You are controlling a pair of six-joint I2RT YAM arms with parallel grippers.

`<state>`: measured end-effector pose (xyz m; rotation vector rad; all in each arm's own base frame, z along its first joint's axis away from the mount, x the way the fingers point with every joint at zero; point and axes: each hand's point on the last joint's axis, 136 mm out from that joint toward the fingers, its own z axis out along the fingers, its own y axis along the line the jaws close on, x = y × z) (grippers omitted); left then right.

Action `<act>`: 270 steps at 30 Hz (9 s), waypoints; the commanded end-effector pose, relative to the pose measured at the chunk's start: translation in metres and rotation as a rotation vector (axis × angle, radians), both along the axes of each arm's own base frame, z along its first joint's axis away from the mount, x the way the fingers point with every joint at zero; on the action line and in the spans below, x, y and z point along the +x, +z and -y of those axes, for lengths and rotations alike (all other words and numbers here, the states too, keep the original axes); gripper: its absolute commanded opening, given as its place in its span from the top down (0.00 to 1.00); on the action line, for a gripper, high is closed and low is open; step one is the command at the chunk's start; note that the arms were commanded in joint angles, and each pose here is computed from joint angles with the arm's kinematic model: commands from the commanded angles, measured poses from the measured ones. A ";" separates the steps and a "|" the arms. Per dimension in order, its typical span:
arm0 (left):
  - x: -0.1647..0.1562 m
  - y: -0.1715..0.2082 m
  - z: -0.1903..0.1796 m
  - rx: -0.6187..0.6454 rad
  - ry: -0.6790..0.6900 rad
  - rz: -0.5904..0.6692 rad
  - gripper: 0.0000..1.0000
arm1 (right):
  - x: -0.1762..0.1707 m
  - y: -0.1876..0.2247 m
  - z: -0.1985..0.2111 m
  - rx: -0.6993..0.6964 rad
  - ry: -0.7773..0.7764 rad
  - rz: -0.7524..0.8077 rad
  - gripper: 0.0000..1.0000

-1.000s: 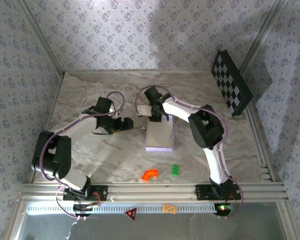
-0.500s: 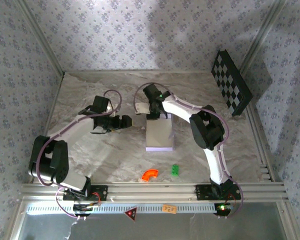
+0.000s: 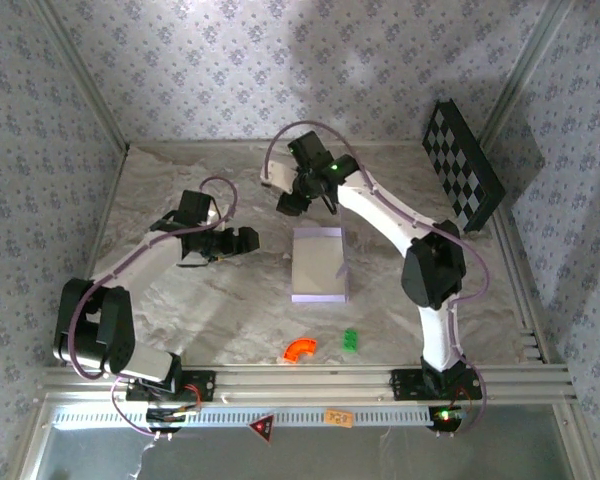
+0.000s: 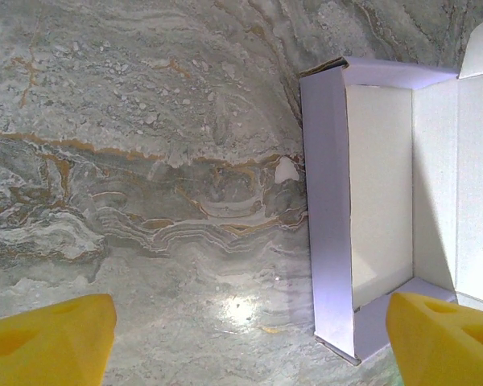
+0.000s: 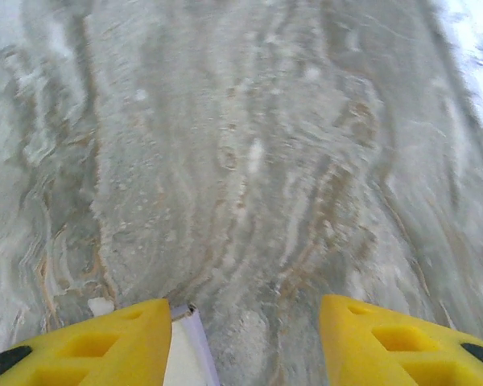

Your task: Fold the paper box

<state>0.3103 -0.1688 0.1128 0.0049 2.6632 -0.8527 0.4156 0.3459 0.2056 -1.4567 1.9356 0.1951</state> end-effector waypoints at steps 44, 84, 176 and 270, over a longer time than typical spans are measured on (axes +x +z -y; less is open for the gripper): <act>-0.010 0.073 -0.081 0.223 0.220 0.337 0.08 | -0.083 -0.006 0.085 -0.284 -0.375 -0.019 1.00; -0.002 0.099 -0.057 -0.012 0.173 0.385 0.00 | -0.045 0.080 0.027 0.135 0.186 -0.037 0.23; 0.073 0.045 0.024 0.070 -0.251 0.597 0.28 | -0.077 -0.052 0.131 0.565 -0.046 -0.082 0.96; 0.047 0.001 0.056 -0.033 0.222 0.716 0.76 | -0.065 -0.092 0.122 0.608 -1.221 0.428 1.00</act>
